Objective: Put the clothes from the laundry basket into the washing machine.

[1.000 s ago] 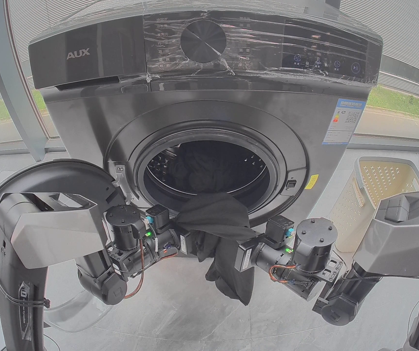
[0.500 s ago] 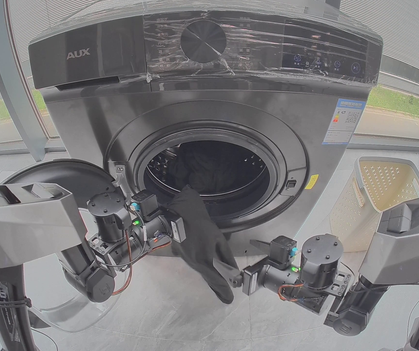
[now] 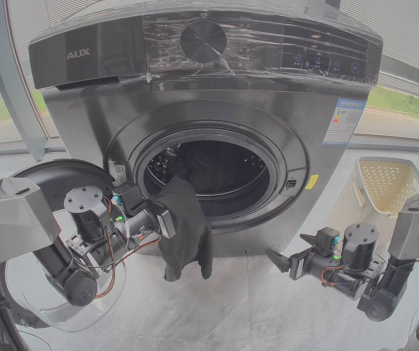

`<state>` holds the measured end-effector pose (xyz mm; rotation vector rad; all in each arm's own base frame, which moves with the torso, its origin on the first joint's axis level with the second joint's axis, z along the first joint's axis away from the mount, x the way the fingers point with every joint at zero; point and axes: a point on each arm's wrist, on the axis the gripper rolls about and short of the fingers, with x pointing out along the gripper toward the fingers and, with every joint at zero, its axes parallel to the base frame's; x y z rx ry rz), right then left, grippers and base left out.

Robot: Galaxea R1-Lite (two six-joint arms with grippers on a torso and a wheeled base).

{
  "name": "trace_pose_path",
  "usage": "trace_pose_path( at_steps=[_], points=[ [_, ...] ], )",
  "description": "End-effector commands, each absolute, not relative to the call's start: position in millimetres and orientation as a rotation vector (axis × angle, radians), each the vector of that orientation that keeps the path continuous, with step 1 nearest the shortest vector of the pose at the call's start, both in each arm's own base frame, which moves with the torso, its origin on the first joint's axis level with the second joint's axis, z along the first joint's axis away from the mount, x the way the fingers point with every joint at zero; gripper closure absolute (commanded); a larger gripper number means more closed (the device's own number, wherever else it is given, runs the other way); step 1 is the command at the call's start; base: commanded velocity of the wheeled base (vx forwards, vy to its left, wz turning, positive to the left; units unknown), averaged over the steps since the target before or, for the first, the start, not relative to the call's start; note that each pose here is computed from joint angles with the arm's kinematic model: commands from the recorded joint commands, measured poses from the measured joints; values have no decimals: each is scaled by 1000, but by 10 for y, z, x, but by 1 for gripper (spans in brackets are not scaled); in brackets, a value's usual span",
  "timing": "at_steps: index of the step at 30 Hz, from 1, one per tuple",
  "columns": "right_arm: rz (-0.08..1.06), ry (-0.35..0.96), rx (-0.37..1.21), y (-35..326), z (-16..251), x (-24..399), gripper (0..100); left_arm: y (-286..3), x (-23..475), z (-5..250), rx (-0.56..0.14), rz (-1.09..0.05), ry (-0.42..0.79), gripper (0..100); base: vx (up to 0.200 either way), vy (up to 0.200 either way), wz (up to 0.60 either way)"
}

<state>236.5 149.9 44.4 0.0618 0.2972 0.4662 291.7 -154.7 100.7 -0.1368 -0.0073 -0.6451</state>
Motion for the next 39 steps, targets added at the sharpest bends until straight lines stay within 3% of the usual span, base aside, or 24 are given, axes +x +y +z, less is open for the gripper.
trace_pose_path(
  at_steps=[1, 10, 15, 23, 30, 39],
  points=[
    [360, 258, 84, 1236, 548, 2464, 0, -1512, 2753, 1178, -143, -656, -43, 100, 0, 0, 0],
    [373, 258, 95, 1255, 561, 2444, 0, -1482, 2750, 1100, -124, -599, -17, 100, 22, 0, 0],
    [369, 275, 92, 1256, 514, 2454, 0, -1512, 2758, 1070, -116, -603, -11, 100, 200, 0, 0],
    [377, 278, 90, 1270, 513, 2435, 0, -1586, 2730, 991, -105, -611, 15, 100, 0, 0, 0],
    [380, 275, 90, 1278, 523, 2424, 0, -1626, 2733, 927, -99, -614, 33, 100, 200, 0, 0],
    [394, 287, 84, 1303, 509, 2376, 0, -1719, 2655, 942, -103, -645, 33, 100, 0, 0, 0]
  ],
)
